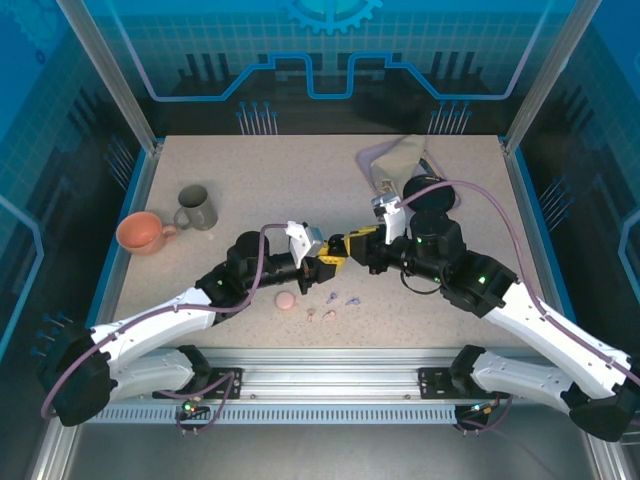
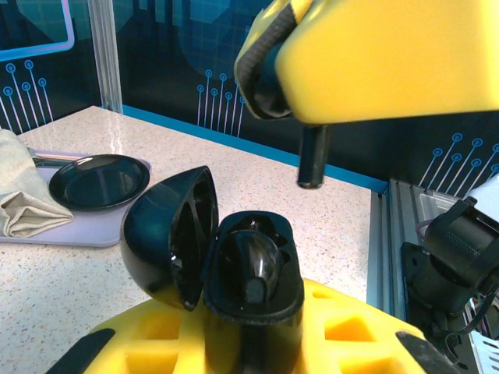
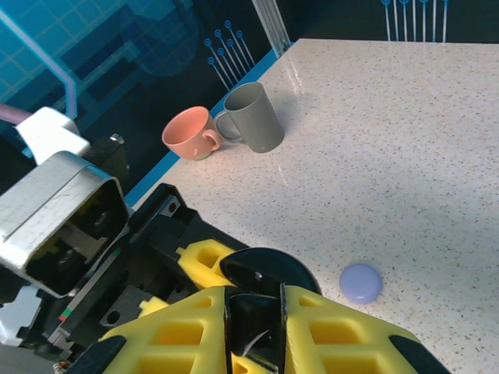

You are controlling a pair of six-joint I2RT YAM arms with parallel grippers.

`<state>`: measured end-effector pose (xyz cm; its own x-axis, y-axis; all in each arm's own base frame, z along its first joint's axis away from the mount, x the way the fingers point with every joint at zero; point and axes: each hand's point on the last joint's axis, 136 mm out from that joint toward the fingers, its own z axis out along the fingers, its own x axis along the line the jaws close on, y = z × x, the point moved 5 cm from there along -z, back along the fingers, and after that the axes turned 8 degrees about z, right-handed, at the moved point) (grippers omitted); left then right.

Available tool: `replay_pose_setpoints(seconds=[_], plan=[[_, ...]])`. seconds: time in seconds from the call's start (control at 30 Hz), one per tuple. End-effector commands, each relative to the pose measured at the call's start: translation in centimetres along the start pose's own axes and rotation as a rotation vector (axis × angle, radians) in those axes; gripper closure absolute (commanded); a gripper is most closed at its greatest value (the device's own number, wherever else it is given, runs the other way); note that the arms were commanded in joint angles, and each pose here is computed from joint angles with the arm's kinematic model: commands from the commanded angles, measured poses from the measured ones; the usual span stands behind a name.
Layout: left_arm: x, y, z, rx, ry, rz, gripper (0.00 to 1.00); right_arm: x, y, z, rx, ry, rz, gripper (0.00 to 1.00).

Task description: Insert the wireless bluetooth earbuds into the charging case

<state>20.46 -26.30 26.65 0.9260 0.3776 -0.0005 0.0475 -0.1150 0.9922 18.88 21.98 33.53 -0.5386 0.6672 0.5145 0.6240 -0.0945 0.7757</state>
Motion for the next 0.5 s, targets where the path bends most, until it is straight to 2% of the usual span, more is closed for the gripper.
replay_pose_setpoints(seconds=[0.0,0.47], plan=[[-0.5,1.7,0.2,-0.047,-0.035,0.045,1.00,0.9,1.3,-0.2,-0.059,-0.004,-0.041,0.79],[-0.5,1.8,0.1,-0.049,-0.034,0.049,1.00,0.4,0.2,0.8,-0.007,-0.041,-0.058,0.80]])
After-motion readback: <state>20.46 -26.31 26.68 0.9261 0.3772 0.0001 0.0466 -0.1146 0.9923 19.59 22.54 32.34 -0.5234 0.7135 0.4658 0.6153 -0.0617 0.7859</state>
